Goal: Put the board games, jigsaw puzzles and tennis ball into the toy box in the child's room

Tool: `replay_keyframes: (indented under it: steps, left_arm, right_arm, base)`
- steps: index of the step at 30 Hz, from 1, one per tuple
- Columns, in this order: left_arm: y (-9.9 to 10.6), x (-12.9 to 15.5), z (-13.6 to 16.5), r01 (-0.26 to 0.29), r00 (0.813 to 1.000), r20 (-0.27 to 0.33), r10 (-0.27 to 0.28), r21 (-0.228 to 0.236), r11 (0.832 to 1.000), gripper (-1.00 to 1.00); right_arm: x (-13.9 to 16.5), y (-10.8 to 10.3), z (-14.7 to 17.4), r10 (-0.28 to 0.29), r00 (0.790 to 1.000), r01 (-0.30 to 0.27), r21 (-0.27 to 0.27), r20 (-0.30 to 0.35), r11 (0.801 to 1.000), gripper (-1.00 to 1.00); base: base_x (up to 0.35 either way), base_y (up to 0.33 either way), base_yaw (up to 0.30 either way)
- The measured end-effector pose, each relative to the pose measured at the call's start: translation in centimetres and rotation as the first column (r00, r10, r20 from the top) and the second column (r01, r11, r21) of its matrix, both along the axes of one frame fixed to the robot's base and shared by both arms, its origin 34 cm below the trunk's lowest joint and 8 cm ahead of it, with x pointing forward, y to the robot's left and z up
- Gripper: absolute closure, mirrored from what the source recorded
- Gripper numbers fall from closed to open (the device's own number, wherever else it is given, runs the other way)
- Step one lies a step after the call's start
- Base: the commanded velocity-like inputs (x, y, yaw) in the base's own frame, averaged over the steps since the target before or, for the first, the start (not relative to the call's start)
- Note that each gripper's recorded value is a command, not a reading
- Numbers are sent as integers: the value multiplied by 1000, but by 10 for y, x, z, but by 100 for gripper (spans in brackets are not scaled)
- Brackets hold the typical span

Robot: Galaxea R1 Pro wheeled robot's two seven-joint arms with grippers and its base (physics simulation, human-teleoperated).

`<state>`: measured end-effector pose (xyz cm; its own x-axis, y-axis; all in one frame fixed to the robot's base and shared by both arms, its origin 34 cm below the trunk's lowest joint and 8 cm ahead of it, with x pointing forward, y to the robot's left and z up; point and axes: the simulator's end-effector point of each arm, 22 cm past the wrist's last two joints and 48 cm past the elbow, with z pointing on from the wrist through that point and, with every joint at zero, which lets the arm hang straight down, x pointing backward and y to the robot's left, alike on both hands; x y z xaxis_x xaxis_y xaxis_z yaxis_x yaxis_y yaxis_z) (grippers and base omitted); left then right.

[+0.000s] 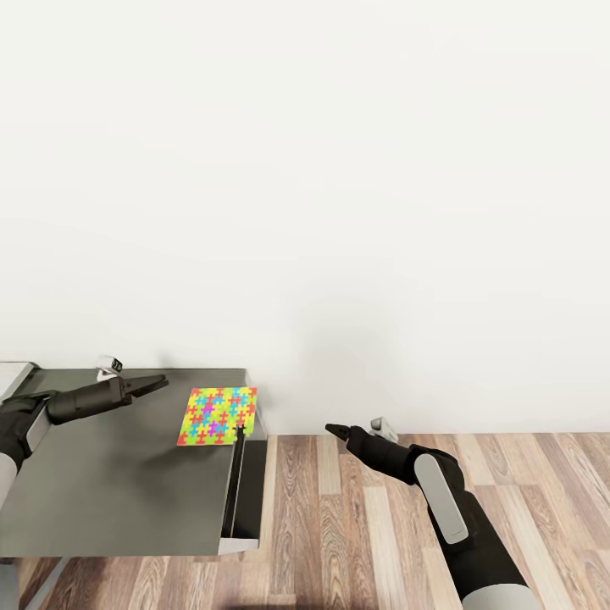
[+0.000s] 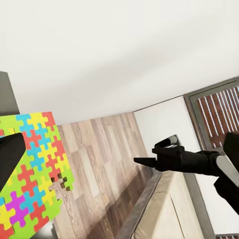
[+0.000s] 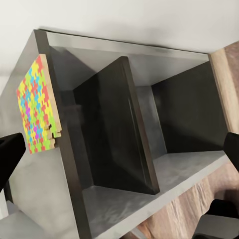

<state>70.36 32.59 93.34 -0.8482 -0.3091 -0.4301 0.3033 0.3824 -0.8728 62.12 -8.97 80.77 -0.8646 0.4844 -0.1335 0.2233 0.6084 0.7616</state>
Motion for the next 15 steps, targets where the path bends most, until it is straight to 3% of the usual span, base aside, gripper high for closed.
replay_keyframes:
  steps: [12, 15]
  left_arm:
    - [2, 2, 3, -15, 1000, -15, 15, -19, 1000, -100]
    - [19, 3, 10, -55, 997, -60, 53, -37, 998, -100]
  right_arm:
    - [0, 1, 0, 3, 1000, -3, -3, 1, 1000, -100]
    - [0, 1, 0, 3, 1000, -3, -3, 3, 1000, -100]
  base:
    - [0, 0, 0]
    - [0, 0, 0]
